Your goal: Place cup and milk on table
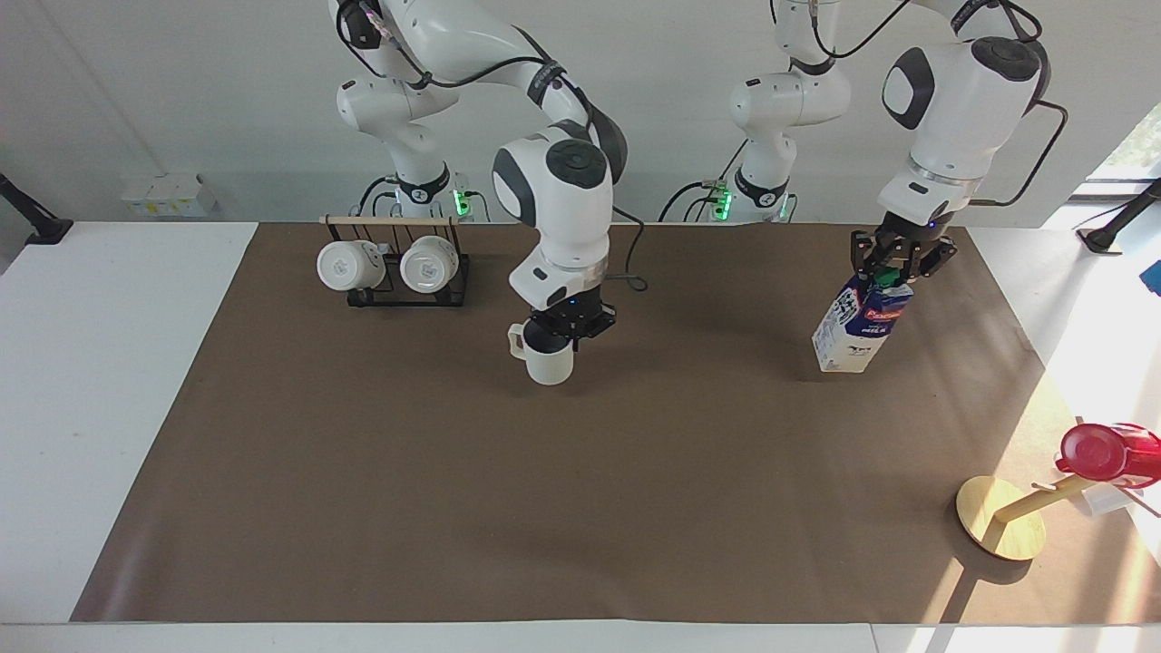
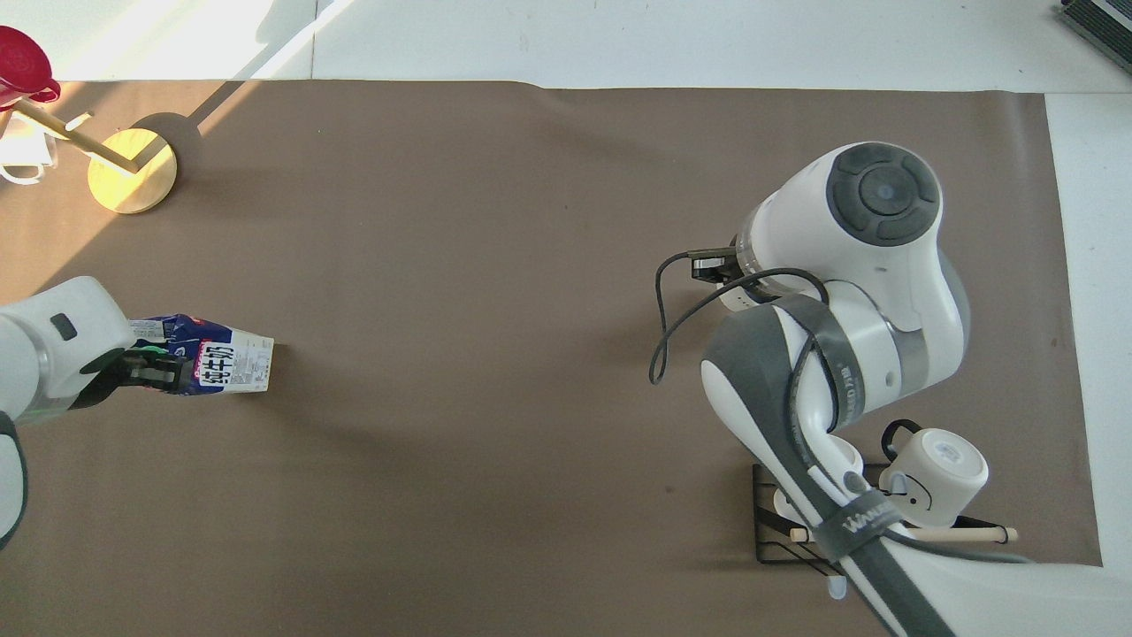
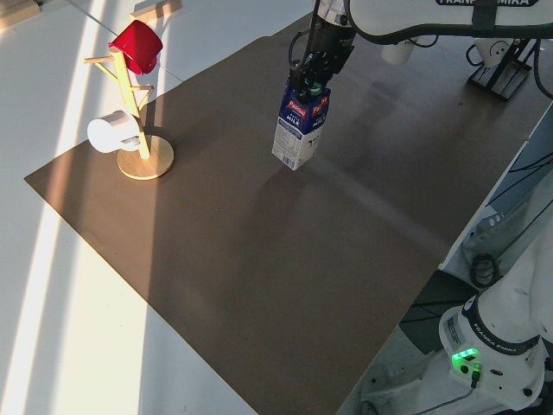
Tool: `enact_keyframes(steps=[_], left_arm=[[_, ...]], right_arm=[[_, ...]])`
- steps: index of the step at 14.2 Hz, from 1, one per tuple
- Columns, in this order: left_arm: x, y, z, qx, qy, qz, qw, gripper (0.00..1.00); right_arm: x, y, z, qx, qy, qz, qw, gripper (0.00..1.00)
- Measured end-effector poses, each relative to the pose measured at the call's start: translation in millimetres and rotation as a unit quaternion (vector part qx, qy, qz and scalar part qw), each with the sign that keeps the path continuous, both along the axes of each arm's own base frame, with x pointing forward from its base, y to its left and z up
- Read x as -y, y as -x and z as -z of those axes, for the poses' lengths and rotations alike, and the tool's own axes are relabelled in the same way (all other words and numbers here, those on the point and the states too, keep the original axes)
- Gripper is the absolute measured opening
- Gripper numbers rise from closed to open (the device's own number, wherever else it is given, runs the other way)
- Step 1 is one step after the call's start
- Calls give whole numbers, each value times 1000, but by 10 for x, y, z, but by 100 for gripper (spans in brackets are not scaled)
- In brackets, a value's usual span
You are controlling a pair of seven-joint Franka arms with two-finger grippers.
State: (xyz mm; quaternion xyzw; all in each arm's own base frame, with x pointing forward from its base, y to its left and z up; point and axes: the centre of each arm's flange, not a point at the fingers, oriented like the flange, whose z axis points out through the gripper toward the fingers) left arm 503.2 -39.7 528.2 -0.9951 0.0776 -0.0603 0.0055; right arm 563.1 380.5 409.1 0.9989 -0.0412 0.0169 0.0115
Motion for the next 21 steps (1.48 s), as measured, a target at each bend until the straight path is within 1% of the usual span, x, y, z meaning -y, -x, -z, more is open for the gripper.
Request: enact_keyframes(steps=[4, 6, 9, 10, 12, 13, 15, 16, 18, 19, 21], left_arm=[[76, 3, -34, 0, 2, -8, 1000, 47], [72, 2, -32, -1, 2, -11, 1000, 47], [116, 13, -23, -5, 3, -19, 1000, 47], [138, 18, -23, -7, 3, -21, 1000, 47], [203, 26, -25, -7, 4, -24, 1000, 47], [234, 30, -26, -7, 5, -28, 1000, 47], [363, 47, -31, -7, 8, -36, 999, 47], [492, 67, -35, -7, 11, -41, 999, 47], [837, 136, -52, -6, 16, -52, 999, 47], [990, 172, -71, -4, 19, -56, 998, 47], [1192, 222, -110, -1, 23, -60, 998, 47]], right_arm=[[-447, 108, 287, -9, 4, 2, 1000, 4], [-552, 153, 384, -11, 9, -5, 1000, 4], [-550, 134, 411, -3, 20, -11, 1000, 4], [-547, 126, 399, -2, 20, -11, 1000, 10], [-547, 116, 380, 0, 19, -10, 1000, 31], [-549, 114, 373, 1, 19, -10, 1000, 47], [-538, 86, 329, 5, 16, -7, 1000, 66], [-505, 45, 269, 10, 12, -3, 1000, 78], [-343, -80, 40, 25, 3, 13, 1000, 98], [-193, -155, -119, 34, -2, 25, 999, 100], [280, -286, -479, 46, -7, 58, 997, 100]])
